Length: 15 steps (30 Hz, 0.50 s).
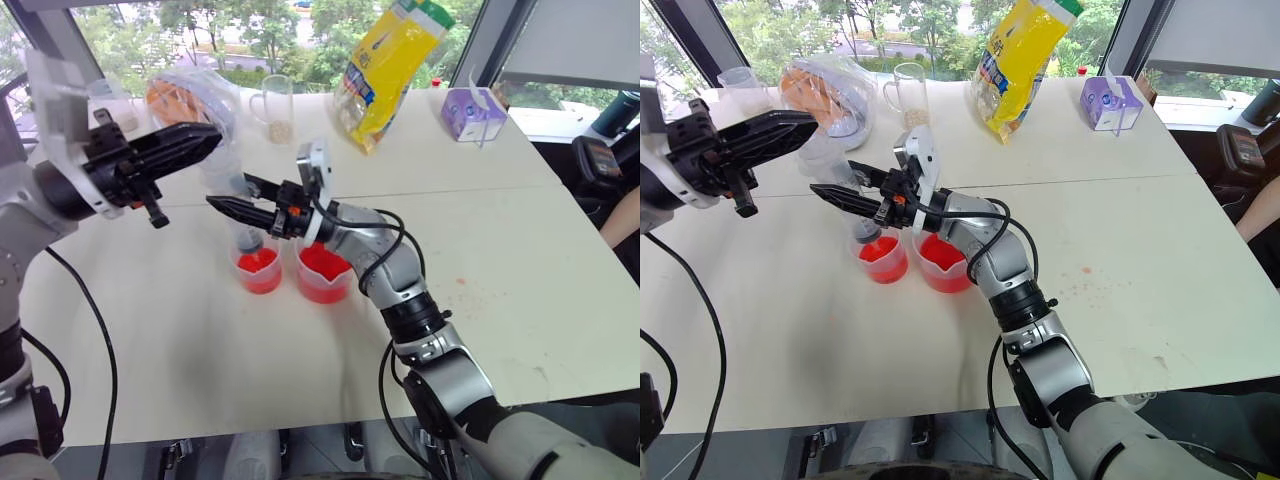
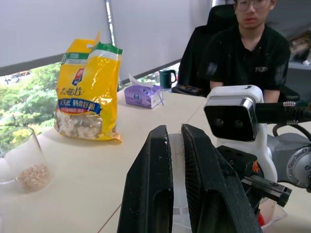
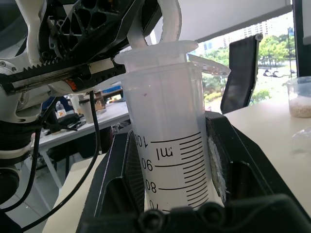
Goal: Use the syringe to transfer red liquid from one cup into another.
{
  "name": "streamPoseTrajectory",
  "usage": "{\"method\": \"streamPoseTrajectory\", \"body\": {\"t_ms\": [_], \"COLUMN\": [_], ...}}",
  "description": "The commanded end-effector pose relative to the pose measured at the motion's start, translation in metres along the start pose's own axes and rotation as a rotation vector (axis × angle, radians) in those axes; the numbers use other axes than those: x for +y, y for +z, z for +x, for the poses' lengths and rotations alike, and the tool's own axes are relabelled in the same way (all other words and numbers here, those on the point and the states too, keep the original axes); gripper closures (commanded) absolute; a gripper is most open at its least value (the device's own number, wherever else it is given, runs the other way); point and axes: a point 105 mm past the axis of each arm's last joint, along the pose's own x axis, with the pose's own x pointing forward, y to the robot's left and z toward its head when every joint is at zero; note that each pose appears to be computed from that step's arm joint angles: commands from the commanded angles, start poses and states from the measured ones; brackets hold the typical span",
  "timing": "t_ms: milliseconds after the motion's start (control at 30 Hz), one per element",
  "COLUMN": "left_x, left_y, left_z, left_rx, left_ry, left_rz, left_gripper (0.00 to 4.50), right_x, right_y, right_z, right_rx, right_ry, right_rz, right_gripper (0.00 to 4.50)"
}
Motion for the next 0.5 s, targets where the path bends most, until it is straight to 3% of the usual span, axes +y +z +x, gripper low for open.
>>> {"method": "streamPoseTrajectory", "body": {"t_ms": [33,133,367,500], "left_x": [-0.016,-0.009,-0.001,0.002], "left_y": [-0.025,-0.018,0.002,0.001], "left_z": [0.007,0.009,0.004,-0.003], "left_rx": [0.116,0.094,0.048,0.079], "left_ry": [-0.089,-0.063,-0.047,-0.032], "left_rz": [-0.049,-0.049,-0.049,-0.03], "left_gripper": [4.42,3.38,0.04,0.04], "right_x": [-0.004,-0.002,0.002,0.001], "right_y": [0.069,0.061,0.043,0.042], "right_z": [0.0,0.0,-0.002,-0.003], "right_rx": [-0.209,-0.188,-0.148,-0.147], "right_ry": [-0.02,-0.013,-0.006,-0.019], "right_rz": [-0.12,-0.1,-0.054,-0.037], "right_gripper": [3.12,3.12,3.12,3.12]}}
